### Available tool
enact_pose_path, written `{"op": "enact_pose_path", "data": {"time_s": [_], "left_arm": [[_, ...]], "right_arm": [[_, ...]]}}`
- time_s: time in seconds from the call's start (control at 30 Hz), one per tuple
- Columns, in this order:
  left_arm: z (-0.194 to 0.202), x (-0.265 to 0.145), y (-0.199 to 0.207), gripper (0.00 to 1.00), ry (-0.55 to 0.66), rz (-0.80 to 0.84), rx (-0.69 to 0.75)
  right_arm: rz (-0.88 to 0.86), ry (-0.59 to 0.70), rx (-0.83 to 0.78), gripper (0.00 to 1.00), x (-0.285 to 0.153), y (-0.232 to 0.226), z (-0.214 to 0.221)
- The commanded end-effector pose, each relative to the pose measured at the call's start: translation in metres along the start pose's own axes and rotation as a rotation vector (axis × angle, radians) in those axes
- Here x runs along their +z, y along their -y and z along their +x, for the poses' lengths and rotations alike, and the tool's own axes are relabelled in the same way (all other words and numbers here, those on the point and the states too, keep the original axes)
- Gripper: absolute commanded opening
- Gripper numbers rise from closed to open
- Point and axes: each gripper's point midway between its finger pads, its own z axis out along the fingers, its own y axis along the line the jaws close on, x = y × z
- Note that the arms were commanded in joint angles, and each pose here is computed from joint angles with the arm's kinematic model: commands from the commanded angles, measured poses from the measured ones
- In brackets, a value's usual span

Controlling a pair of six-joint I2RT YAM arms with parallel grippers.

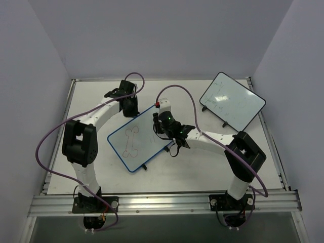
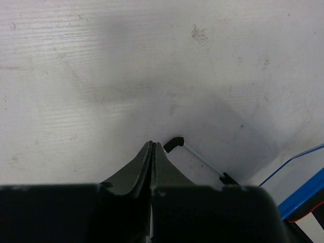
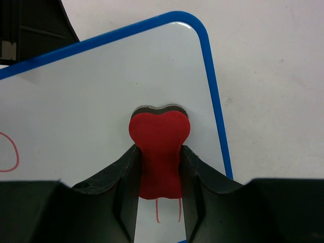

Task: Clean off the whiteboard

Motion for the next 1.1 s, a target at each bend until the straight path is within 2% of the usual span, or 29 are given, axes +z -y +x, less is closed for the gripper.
{"op": "enact_pose_path", "data": {"time_s": [0.0, 0.23, 0.77, 1.07], "left_arm": [[-0.004, -0.004, 0.006, 0.05, 0.018, 0.019, 0.018], [-0.004, -0.004, 0.006, 0.05, 0.018, 0.019, 0.017], [-0.002, -0.002, 0.007, 0.05, 0.015, 0.021, 0.016], [-0.002, -0.003, 0.008, 0.05, 0.018, 0.019, 0.019]], "right_arm": [[0.014, 0.025, -0.021, 0.23, 0.006, -0.004, -0.019], [0.031, 0.017, -0.01, 0.23, 0.005, 0.005, -0.012], [0.086, -0.047, 0.044, 0.23, -0.024, 0.038, 0.047], [0.111, -0.039, 0.042, 0.23, -0.016, 0.046, 0.035]]}}
